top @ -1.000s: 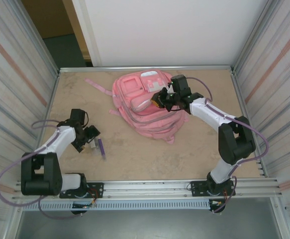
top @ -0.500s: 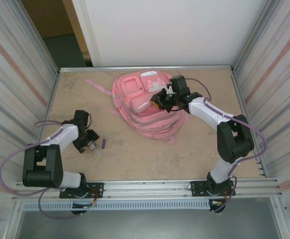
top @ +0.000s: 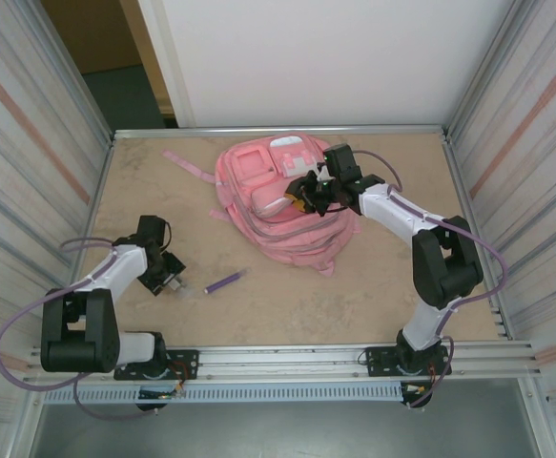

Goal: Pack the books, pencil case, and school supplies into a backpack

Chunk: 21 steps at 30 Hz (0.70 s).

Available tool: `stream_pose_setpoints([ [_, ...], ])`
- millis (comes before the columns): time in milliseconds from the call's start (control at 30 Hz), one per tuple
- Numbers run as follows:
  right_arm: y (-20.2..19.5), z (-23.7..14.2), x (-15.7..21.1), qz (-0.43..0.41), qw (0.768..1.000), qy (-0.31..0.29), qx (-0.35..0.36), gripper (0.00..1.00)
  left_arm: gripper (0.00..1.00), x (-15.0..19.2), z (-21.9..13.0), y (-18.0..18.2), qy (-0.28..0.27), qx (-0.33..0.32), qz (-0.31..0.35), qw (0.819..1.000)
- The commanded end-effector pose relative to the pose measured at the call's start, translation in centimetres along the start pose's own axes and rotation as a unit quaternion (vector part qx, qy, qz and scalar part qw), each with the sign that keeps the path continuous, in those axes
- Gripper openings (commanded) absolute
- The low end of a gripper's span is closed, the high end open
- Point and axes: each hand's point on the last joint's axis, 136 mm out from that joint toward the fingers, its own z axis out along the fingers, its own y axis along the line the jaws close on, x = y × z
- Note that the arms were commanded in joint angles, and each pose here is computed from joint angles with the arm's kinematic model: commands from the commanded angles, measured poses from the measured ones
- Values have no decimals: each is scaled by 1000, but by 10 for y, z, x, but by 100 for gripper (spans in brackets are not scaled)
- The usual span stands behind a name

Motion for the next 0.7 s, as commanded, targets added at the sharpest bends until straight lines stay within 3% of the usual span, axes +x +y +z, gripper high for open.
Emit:
stream_pose_setpoints([
  [0,7,-2,1,-20,1000,-1,-2,39,54,-2,-8,8,-12,-7,-12,1000],
  [133,8,-9,7,-79,997,11,7,48,51,-4,-27,-4,-17,31,-17,999],
  [267,-21,-34,9,-201,976,-12,84,51,50,-8,-50,-17,-30,72,-9,997],
  [367,-36,-58,9,-242,961,-35,128,52,51,-8,-57,-21,-36,92,-8,995],
  [400,-38,-63,10,-253,957,-38,135,53,54,-7,-56,-19,-36,88,-7,995],
  [467,-37,-68,14,-269,953,-42,131,53,72,-2,-49,-12,-26,69,-3,997],
  [600,-20,-66,26,-287,953,-33,91,55,77,11,-28,-7,18,45,3,999],
  [667,-13,-63,30,-303,949,-43,80,63,78,14,-18,-10,36,43,10,998],
])
